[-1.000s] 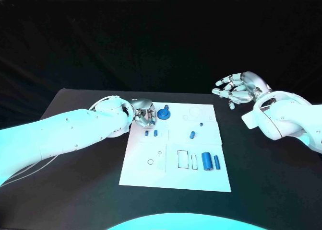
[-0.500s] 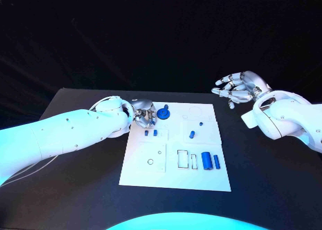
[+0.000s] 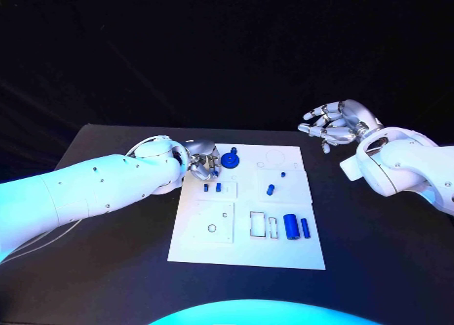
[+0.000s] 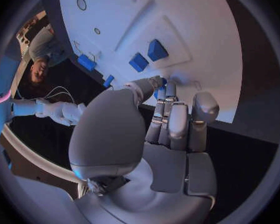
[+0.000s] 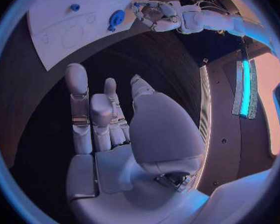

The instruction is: Assemble the parts on the task board

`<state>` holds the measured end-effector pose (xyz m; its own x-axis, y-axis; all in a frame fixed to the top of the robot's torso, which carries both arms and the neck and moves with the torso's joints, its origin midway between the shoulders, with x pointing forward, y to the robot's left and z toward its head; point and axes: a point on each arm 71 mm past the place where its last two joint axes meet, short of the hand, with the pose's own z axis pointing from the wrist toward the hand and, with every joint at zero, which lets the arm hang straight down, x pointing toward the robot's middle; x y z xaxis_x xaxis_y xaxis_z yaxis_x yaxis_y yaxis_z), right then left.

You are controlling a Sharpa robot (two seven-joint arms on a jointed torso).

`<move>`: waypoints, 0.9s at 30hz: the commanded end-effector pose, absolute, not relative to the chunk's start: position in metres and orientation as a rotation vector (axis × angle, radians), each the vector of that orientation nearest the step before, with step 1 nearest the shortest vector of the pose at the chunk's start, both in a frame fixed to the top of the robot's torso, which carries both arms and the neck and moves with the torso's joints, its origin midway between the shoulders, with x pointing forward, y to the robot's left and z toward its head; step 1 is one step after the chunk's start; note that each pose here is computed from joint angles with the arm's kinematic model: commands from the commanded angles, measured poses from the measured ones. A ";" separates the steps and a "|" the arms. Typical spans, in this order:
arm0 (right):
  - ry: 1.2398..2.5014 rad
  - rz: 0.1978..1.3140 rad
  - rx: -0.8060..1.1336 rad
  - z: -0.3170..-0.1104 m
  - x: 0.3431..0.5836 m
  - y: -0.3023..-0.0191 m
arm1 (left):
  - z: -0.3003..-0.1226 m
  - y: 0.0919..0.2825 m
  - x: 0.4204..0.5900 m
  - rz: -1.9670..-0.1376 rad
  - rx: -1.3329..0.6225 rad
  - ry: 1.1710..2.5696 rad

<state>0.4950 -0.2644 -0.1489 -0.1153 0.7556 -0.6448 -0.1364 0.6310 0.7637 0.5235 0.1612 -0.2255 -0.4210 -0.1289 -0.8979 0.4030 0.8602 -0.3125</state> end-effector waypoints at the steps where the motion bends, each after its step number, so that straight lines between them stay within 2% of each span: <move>1: 1.511 0.834 0.528 -0.149 0.495 -0.263 | -0.230 0.159 0.521 -0.605 0.219 1.946; 27: 1.510 0.833 0.528 -0.149 0.495 -0.263 | -0.231 0.162 0.522 -0.581 0.205 1.955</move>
